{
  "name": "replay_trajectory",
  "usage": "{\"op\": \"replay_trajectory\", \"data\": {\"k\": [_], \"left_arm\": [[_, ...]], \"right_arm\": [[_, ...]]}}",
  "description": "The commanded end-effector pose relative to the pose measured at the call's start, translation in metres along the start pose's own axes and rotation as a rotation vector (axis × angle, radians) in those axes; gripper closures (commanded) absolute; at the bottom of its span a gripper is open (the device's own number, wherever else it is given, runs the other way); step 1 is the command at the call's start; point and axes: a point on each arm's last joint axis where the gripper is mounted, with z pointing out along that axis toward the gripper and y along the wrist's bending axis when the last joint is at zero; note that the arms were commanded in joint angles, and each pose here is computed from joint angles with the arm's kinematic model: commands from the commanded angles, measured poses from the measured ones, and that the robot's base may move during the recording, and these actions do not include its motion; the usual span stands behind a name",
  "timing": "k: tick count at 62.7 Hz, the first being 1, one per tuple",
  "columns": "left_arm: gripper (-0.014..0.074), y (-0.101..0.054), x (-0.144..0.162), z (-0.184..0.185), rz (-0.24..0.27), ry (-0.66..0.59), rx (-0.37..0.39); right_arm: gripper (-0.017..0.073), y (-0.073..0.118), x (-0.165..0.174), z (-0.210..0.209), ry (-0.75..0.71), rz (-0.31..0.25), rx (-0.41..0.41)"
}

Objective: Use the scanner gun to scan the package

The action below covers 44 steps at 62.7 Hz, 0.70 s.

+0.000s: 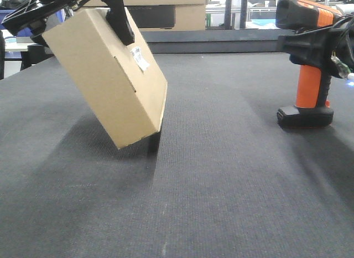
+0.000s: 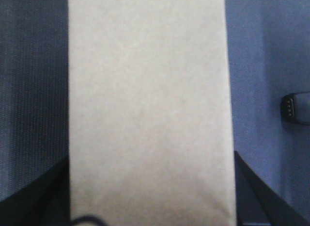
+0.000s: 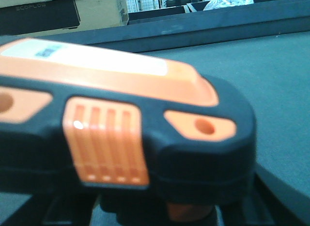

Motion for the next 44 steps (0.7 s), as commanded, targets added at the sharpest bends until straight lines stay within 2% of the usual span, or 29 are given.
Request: {"op": "replay_trajectory", "data": {"k": [1, 6, 18, 24, 30, 35, 40, 44], "left_arm": [[0.0704, -0.003, 0.0, -0.003, -0.002, -0.009, 0.016], [0.0704, -0.003, 0.0, -0.003, -0.002, -0.009, 0.016], [0.0704, -0.003, 0.0, -0.003, -0.001, -0.01, 0.015], [0.0704, -0.001, -0.002, -0.004, 0.024, -0.021, -0.008], [0.0704, 0.002, -0.007, -0.008, 0.087, -0.053, -0.063], [0.0704, 0.012, -0.017, -0.018, 0.151, -0.073, -0.166], [0.0704, 0.021, -0.024, -0.026, 0.173, -0.079, -0.236], [0.0704, 0.029, -0.03, -0.033, 0.171, -0.079, -0.28]], "right_arm": [[0.0075, 0.001, 0.001, 0.001, 0.031, -0.002, -0.011], [-0.0011, 0.001, 0.005, 0.001, 0.075, -0.002, -0.016], [-0.0004, 0.003, -0.004, -0.006, 0.106, 0.019, -0.038], [-0.0004, 0.003, -0.012, -0.01, 0.094, 0.032, -0.047], [-0.0004, 0.002, -0.017, -0.016, 0.087, 0.04, -0.055], [-0.0004, -0.002, -0.019, -0.027, 0.089, 0.041, -0.057], [-0.0004, -0.007, -0.016, -0.036, 0.098, 0.035, -0.055], [-0.0004, -0.012, -0.012, -0.045, 0.11, 0.029, -0.052]]}}
